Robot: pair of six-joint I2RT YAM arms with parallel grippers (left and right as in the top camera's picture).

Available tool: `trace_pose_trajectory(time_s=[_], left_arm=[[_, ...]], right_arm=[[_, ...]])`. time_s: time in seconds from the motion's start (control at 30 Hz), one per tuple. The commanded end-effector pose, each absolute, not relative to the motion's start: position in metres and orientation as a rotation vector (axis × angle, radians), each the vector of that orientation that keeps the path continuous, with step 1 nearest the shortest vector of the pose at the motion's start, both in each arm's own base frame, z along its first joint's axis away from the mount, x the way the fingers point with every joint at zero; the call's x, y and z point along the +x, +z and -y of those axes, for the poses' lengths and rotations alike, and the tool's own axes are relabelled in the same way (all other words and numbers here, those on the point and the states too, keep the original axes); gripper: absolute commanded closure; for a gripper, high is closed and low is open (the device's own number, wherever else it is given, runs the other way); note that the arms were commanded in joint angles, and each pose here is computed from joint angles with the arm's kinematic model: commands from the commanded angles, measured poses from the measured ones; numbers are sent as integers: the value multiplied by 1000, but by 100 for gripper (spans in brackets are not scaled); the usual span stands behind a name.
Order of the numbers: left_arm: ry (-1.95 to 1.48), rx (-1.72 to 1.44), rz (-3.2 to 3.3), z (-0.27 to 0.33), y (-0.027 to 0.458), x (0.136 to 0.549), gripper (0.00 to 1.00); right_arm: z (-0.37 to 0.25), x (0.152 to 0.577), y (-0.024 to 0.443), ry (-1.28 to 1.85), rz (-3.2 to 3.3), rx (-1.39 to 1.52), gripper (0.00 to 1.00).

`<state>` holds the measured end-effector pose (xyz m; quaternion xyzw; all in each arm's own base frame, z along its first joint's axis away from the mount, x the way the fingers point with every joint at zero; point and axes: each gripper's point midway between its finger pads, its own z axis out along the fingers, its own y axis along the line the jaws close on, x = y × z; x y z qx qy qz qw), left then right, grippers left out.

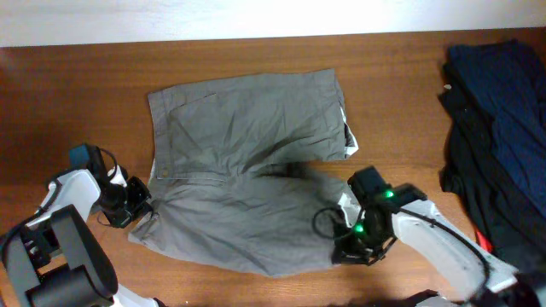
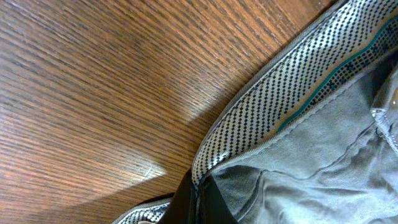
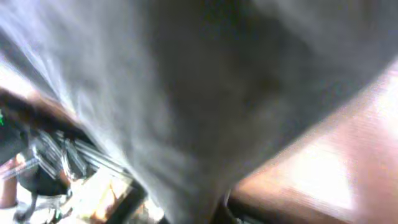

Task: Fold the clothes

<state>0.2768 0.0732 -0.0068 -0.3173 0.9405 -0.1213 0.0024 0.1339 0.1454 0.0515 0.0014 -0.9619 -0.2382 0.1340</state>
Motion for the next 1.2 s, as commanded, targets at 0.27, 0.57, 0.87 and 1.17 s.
trace_pose_trajectory(time_s=[0.27,0.57,0.87,1.17], left_arm=[[-237,-952,-3079,-82,-39,249,100],[-238,-948,-3080,-82,-39,249,100],[-243,-948,-3081,-81,-39,249,100],[-241,-945,-3074,-82,-38,251,100]], right_arm=[[-107,162,97,-303,2962,19,78],[-107,152,36,-329,2951,-45,23],[-197,154,88,-1255,2745,342,96],[-185,241,193,-1085,3246,511,96]])
